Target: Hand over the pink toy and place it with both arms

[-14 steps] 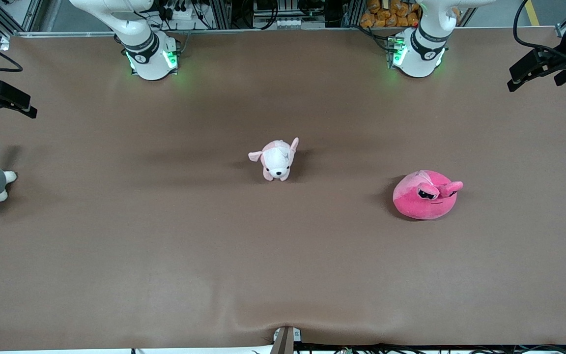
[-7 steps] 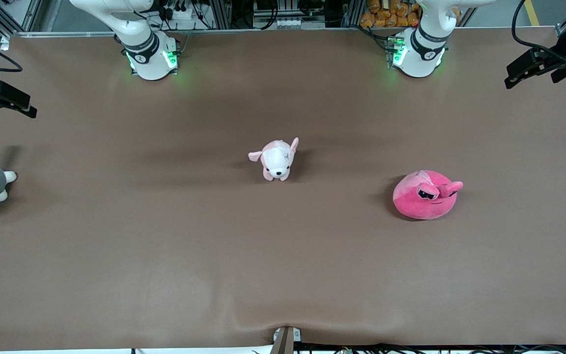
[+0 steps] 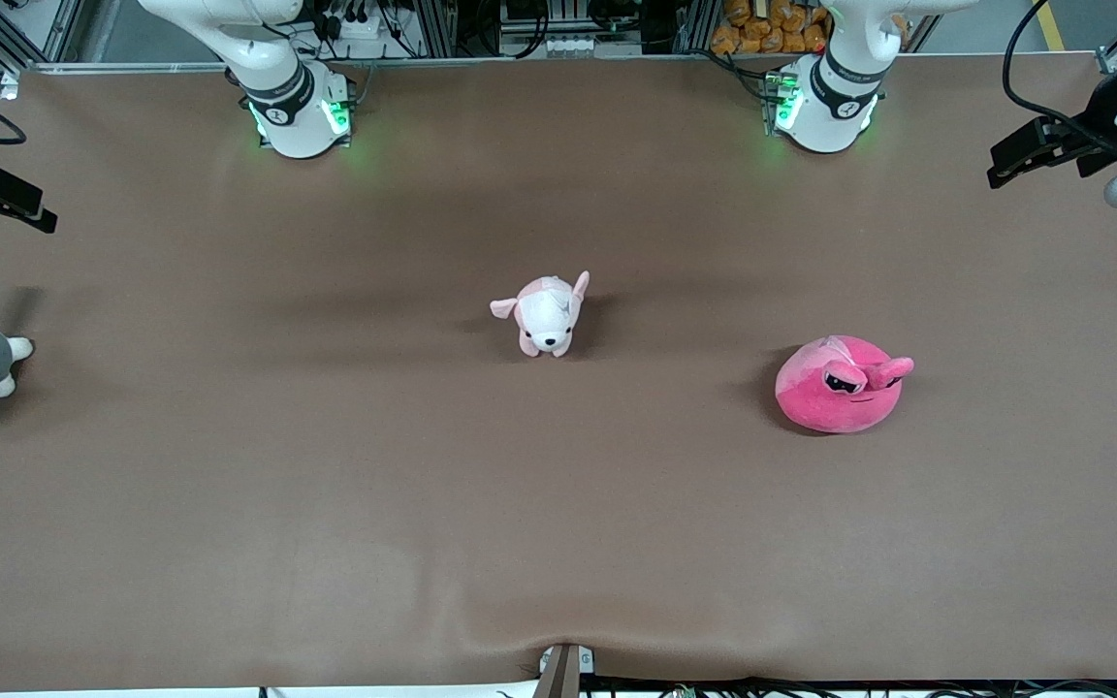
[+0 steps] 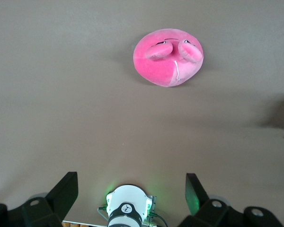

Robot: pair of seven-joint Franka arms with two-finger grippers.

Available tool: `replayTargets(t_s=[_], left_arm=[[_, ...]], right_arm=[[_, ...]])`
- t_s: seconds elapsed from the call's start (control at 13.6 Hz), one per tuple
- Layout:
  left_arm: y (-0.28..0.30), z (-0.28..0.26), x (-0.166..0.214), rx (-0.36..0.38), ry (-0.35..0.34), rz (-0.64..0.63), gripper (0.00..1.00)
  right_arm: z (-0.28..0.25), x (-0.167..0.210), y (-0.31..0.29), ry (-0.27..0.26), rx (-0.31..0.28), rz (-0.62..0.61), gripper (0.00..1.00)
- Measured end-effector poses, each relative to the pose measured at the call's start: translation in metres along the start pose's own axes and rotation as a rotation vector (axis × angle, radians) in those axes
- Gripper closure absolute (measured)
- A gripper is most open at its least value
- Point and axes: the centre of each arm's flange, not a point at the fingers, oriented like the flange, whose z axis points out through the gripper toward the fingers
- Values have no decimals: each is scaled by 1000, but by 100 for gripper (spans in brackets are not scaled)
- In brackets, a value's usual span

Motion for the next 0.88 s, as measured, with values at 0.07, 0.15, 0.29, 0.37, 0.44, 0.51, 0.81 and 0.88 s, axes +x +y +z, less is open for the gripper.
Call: replayTargets(t_s=[0.07,0.15,0.29,0.37,0.44,0.51,0.81,0.88], left_arm=[[0,0,0,0,-1,0,0],[0,1,1,0,-2,1,0],[0,3,1,1,-5,3,0],[0,5,2,1,-7,3,0],[1,6,2,2,-8,4,0],[1,7,2,2,-10,4,0],[1,14,4,4,-22,5,0],[1,17,4,5,-25,4,0]], right_arm=[[0,-1,4,-3,1,8,0],[1,-2,9,-9,2,15,0],[0,-3,12,-12,3,13,0],[-2,-3,12,-10,3,3,0],[-4,-4,12,-7,3,-14,0],[-5,-5,12,-9,3,-27,0],[-3,-7,8,-32,5,-52,0],[-3,-8,8,-34,5,-53,0]])
